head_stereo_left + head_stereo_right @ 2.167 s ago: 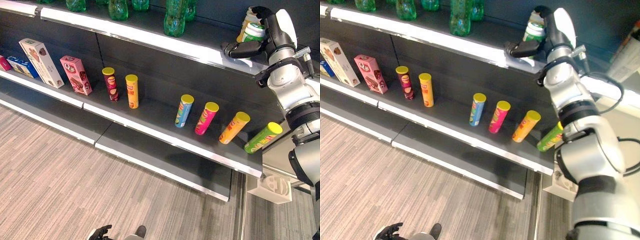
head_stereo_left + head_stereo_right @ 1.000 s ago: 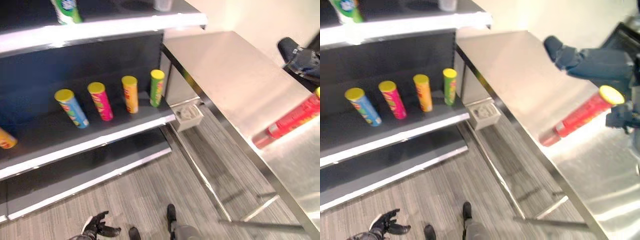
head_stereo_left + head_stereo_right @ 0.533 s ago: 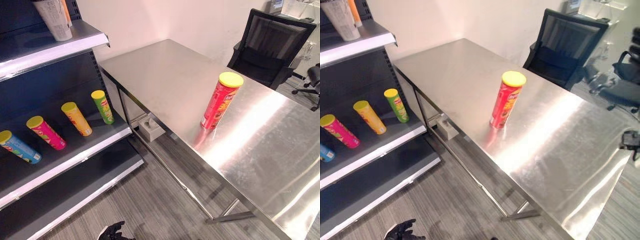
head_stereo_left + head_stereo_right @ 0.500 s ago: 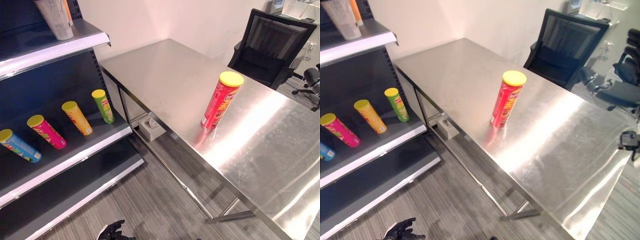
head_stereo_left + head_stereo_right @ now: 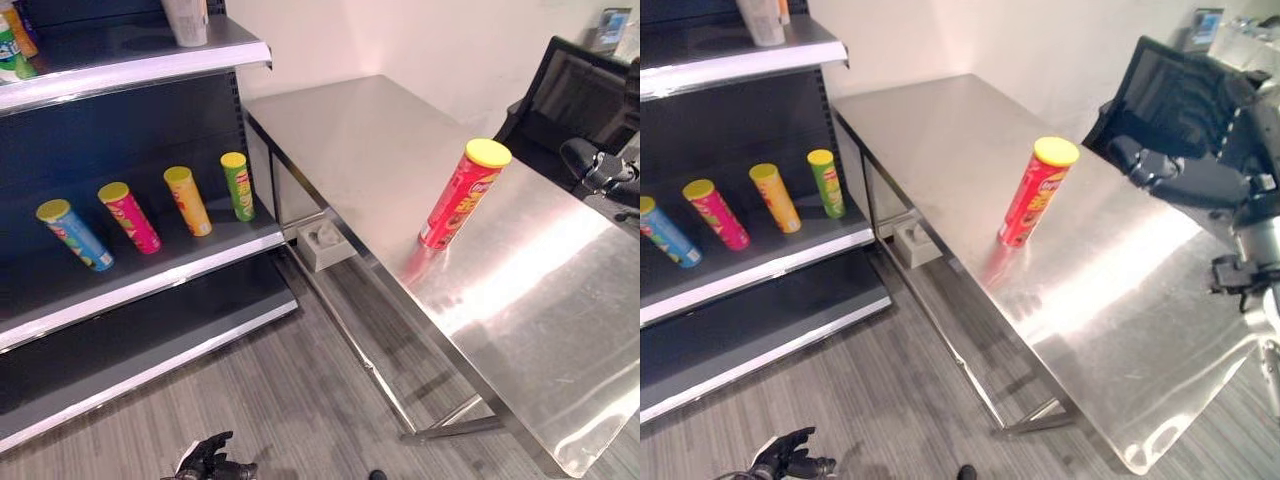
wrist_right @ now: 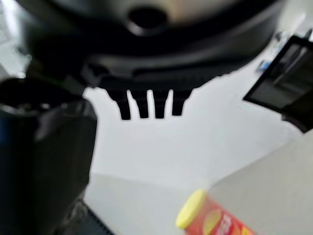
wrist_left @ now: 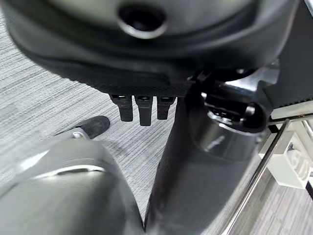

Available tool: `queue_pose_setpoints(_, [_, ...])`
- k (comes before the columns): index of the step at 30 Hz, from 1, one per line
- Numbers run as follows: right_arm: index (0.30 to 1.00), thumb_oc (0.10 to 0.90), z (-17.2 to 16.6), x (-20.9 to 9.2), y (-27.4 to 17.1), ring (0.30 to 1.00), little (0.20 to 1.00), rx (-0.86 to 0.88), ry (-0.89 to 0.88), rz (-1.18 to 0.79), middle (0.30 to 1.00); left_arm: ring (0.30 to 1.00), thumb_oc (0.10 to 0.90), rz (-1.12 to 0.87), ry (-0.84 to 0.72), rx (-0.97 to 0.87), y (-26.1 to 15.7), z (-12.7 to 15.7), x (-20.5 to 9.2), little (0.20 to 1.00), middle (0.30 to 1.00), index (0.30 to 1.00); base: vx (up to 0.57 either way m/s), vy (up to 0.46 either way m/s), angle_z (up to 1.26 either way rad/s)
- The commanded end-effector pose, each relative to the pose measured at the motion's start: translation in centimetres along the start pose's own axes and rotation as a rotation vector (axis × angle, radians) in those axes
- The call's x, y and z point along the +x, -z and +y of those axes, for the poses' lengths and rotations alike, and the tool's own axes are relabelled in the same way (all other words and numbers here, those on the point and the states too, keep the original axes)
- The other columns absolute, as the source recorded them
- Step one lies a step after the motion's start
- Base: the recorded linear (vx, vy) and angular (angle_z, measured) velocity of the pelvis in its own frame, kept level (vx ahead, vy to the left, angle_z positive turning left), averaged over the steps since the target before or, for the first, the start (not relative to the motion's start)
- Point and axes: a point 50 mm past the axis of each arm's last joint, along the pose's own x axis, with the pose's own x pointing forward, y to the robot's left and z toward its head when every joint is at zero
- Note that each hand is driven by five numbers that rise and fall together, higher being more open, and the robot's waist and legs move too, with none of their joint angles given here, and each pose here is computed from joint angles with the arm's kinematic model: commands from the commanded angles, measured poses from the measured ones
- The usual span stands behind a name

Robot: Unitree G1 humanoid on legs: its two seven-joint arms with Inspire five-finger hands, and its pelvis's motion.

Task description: Put the goods on the table back onto the shelves and tidy them up.

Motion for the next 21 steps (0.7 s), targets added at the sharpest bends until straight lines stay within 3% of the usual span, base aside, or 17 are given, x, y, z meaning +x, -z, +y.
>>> queue_pose_setpoints(1, [0.9, 0.8, -0.8, 2.1, -3.6, 0.9, 0.9, -0.006, 0.033, -0.178, 0.9, 0.9, 0.8, -0.047, -0.054, 0.052, -1.4, 2.8, 0.1, 0.9, 0.9, 0.9, 0.03, 0.075, -0.3])
queue_pose_setpoints(10, [0.9, 0.8, 1.0, 2.9, -1.8, 0.9, 0.9, -0.087, -0.008, -0.1, 0.9, 0.9, 0.8, 0.012, -0.058, 0.049, 0.3, 2.6, -0.2, 0.9, 0.9, 0.9, 0.06, 0.116, -0.06])
queue_pose_setpoints(21, [0.9, 0.8, 0.2, 2.8, -0.5, 0.9, 0.9, -0.105, 0.088, -0.056, 0.9, 0.9, 0.8, 0.014, -0.067, 0.048, 0.4, 2.4, -0.2, 0.9, 0.9, 0.9, 0.03, 0.046, -0.04])
